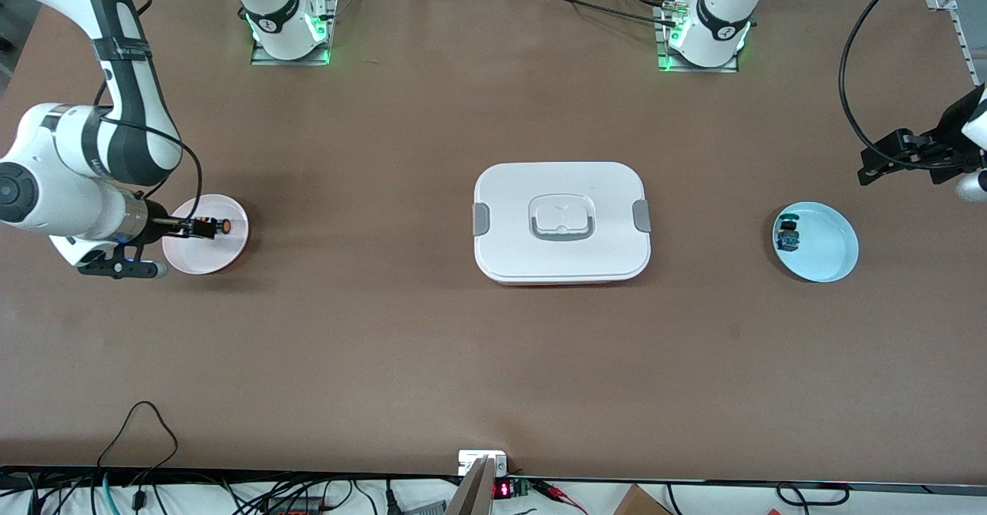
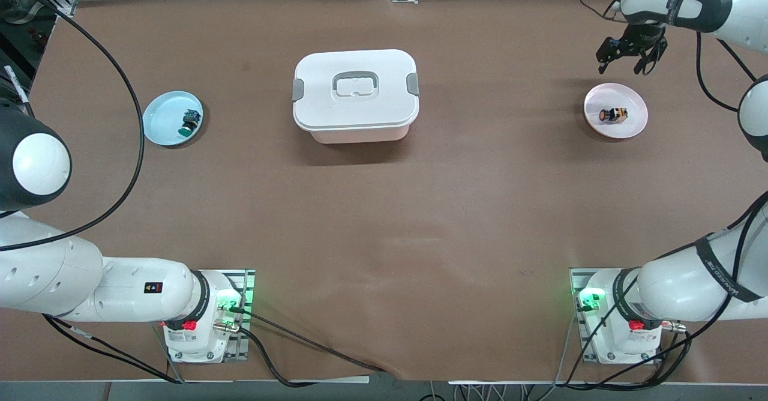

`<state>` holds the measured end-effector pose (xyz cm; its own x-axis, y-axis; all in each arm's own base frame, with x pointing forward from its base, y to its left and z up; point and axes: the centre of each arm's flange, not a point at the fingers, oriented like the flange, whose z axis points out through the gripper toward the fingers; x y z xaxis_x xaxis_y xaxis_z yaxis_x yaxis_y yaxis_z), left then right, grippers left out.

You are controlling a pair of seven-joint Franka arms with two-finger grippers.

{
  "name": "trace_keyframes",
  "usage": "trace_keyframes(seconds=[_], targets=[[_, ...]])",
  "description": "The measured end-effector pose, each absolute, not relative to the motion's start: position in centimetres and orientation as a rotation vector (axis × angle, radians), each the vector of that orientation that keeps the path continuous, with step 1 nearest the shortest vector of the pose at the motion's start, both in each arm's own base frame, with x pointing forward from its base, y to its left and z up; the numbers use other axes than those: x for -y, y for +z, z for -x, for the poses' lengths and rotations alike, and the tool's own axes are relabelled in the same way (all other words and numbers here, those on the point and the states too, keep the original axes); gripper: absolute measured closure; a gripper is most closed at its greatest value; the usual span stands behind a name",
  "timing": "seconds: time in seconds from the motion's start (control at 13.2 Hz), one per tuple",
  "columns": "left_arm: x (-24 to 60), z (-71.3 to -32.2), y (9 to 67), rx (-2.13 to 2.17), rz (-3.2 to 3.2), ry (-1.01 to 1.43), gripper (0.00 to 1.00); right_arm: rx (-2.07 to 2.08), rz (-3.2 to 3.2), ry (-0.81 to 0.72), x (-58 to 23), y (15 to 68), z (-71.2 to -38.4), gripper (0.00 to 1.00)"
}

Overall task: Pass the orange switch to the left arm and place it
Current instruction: 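Lower the right gripper and close it on the orange switch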

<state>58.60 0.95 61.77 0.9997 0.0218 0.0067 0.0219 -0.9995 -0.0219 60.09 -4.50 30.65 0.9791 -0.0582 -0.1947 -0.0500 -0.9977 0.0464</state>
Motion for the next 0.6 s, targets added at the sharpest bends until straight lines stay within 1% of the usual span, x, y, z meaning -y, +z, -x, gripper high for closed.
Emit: trace_keyframes(seconds=[0.15, 0.45, 0.6], targets=[[-1.0, -58.6, 61.8, 0.034, 3.119, -0.010, 0.00, 0.092, -3.082, -0.325, 4.8, 29.3, -59.4, 0.00], [-1.0, -58.6, 61.7, 0.034, 3.119, -0.004, 0.00, 0.083, -3.072, -0.252, 6.0, 26.6, -58.8, 0.00], [-1.0, -58.5, 61.7, 0.034, 3.119, -0.003, 0.00, 0.061, -3.068, -0.249, 6.6, 25.4, -58.4, 0.00]])
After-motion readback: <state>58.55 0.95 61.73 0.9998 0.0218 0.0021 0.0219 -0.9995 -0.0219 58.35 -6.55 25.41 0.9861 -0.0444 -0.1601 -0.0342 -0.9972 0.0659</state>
